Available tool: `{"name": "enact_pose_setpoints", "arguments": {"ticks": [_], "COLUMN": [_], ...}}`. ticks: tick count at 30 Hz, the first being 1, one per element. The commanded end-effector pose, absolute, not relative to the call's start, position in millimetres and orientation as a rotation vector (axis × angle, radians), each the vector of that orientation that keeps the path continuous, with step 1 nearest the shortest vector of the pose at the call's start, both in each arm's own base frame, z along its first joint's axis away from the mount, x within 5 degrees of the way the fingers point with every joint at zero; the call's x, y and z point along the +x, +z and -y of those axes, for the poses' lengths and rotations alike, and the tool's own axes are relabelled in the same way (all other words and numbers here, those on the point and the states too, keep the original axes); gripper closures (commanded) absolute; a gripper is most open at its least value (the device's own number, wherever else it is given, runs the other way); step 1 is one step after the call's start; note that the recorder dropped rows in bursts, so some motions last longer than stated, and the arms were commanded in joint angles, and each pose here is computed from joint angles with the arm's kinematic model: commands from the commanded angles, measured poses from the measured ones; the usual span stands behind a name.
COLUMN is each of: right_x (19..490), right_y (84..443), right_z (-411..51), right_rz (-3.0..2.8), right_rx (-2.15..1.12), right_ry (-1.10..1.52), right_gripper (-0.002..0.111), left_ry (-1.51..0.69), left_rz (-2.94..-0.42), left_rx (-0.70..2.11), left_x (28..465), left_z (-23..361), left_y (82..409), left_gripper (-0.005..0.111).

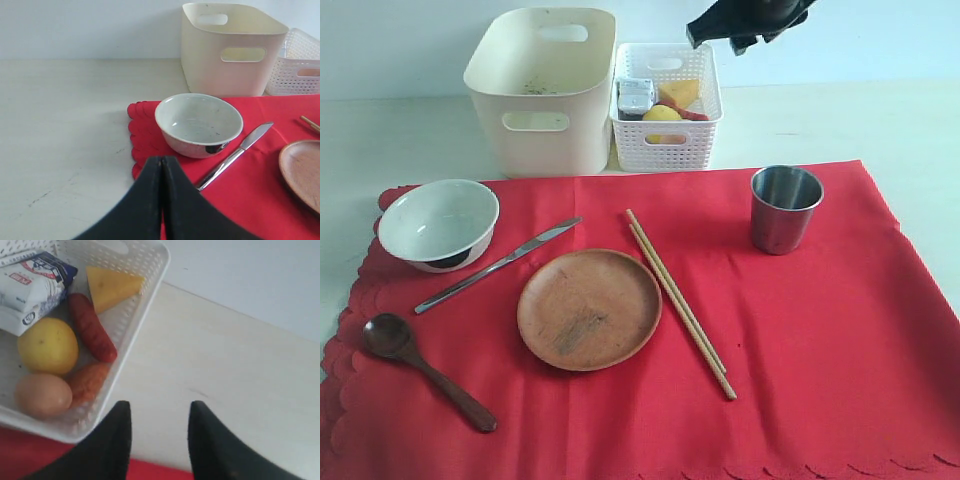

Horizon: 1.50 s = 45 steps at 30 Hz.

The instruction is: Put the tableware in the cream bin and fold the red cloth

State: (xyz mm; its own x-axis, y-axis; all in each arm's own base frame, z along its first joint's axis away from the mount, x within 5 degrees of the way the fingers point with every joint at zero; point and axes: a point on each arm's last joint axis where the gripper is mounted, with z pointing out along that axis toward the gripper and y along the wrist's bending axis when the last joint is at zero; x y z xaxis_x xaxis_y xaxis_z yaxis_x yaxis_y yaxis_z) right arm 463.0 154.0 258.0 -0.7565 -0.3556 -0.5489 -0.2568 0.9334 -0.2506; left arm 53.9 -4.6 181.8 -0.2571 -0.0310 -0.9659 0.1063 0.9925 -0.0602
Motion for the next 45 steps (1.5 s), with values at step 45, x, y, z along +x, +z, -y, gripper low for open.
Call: {"name": "enact_pose_setpoints", "arguments": {"ticks": [45], "right_x": [112], "right_y": [379], "right_z": [-34], "right_rz": [-1.753], "right_rx": [-0.265], "right_ry": [0.171], "right_gripper": [0.108], "left_ry": [-0.138], "left_rz": [-1.808], "left_rx": [0.059], "left_x": [54], "left_z": [5], "left_y": [184], "left_gripper": [0.105]}}
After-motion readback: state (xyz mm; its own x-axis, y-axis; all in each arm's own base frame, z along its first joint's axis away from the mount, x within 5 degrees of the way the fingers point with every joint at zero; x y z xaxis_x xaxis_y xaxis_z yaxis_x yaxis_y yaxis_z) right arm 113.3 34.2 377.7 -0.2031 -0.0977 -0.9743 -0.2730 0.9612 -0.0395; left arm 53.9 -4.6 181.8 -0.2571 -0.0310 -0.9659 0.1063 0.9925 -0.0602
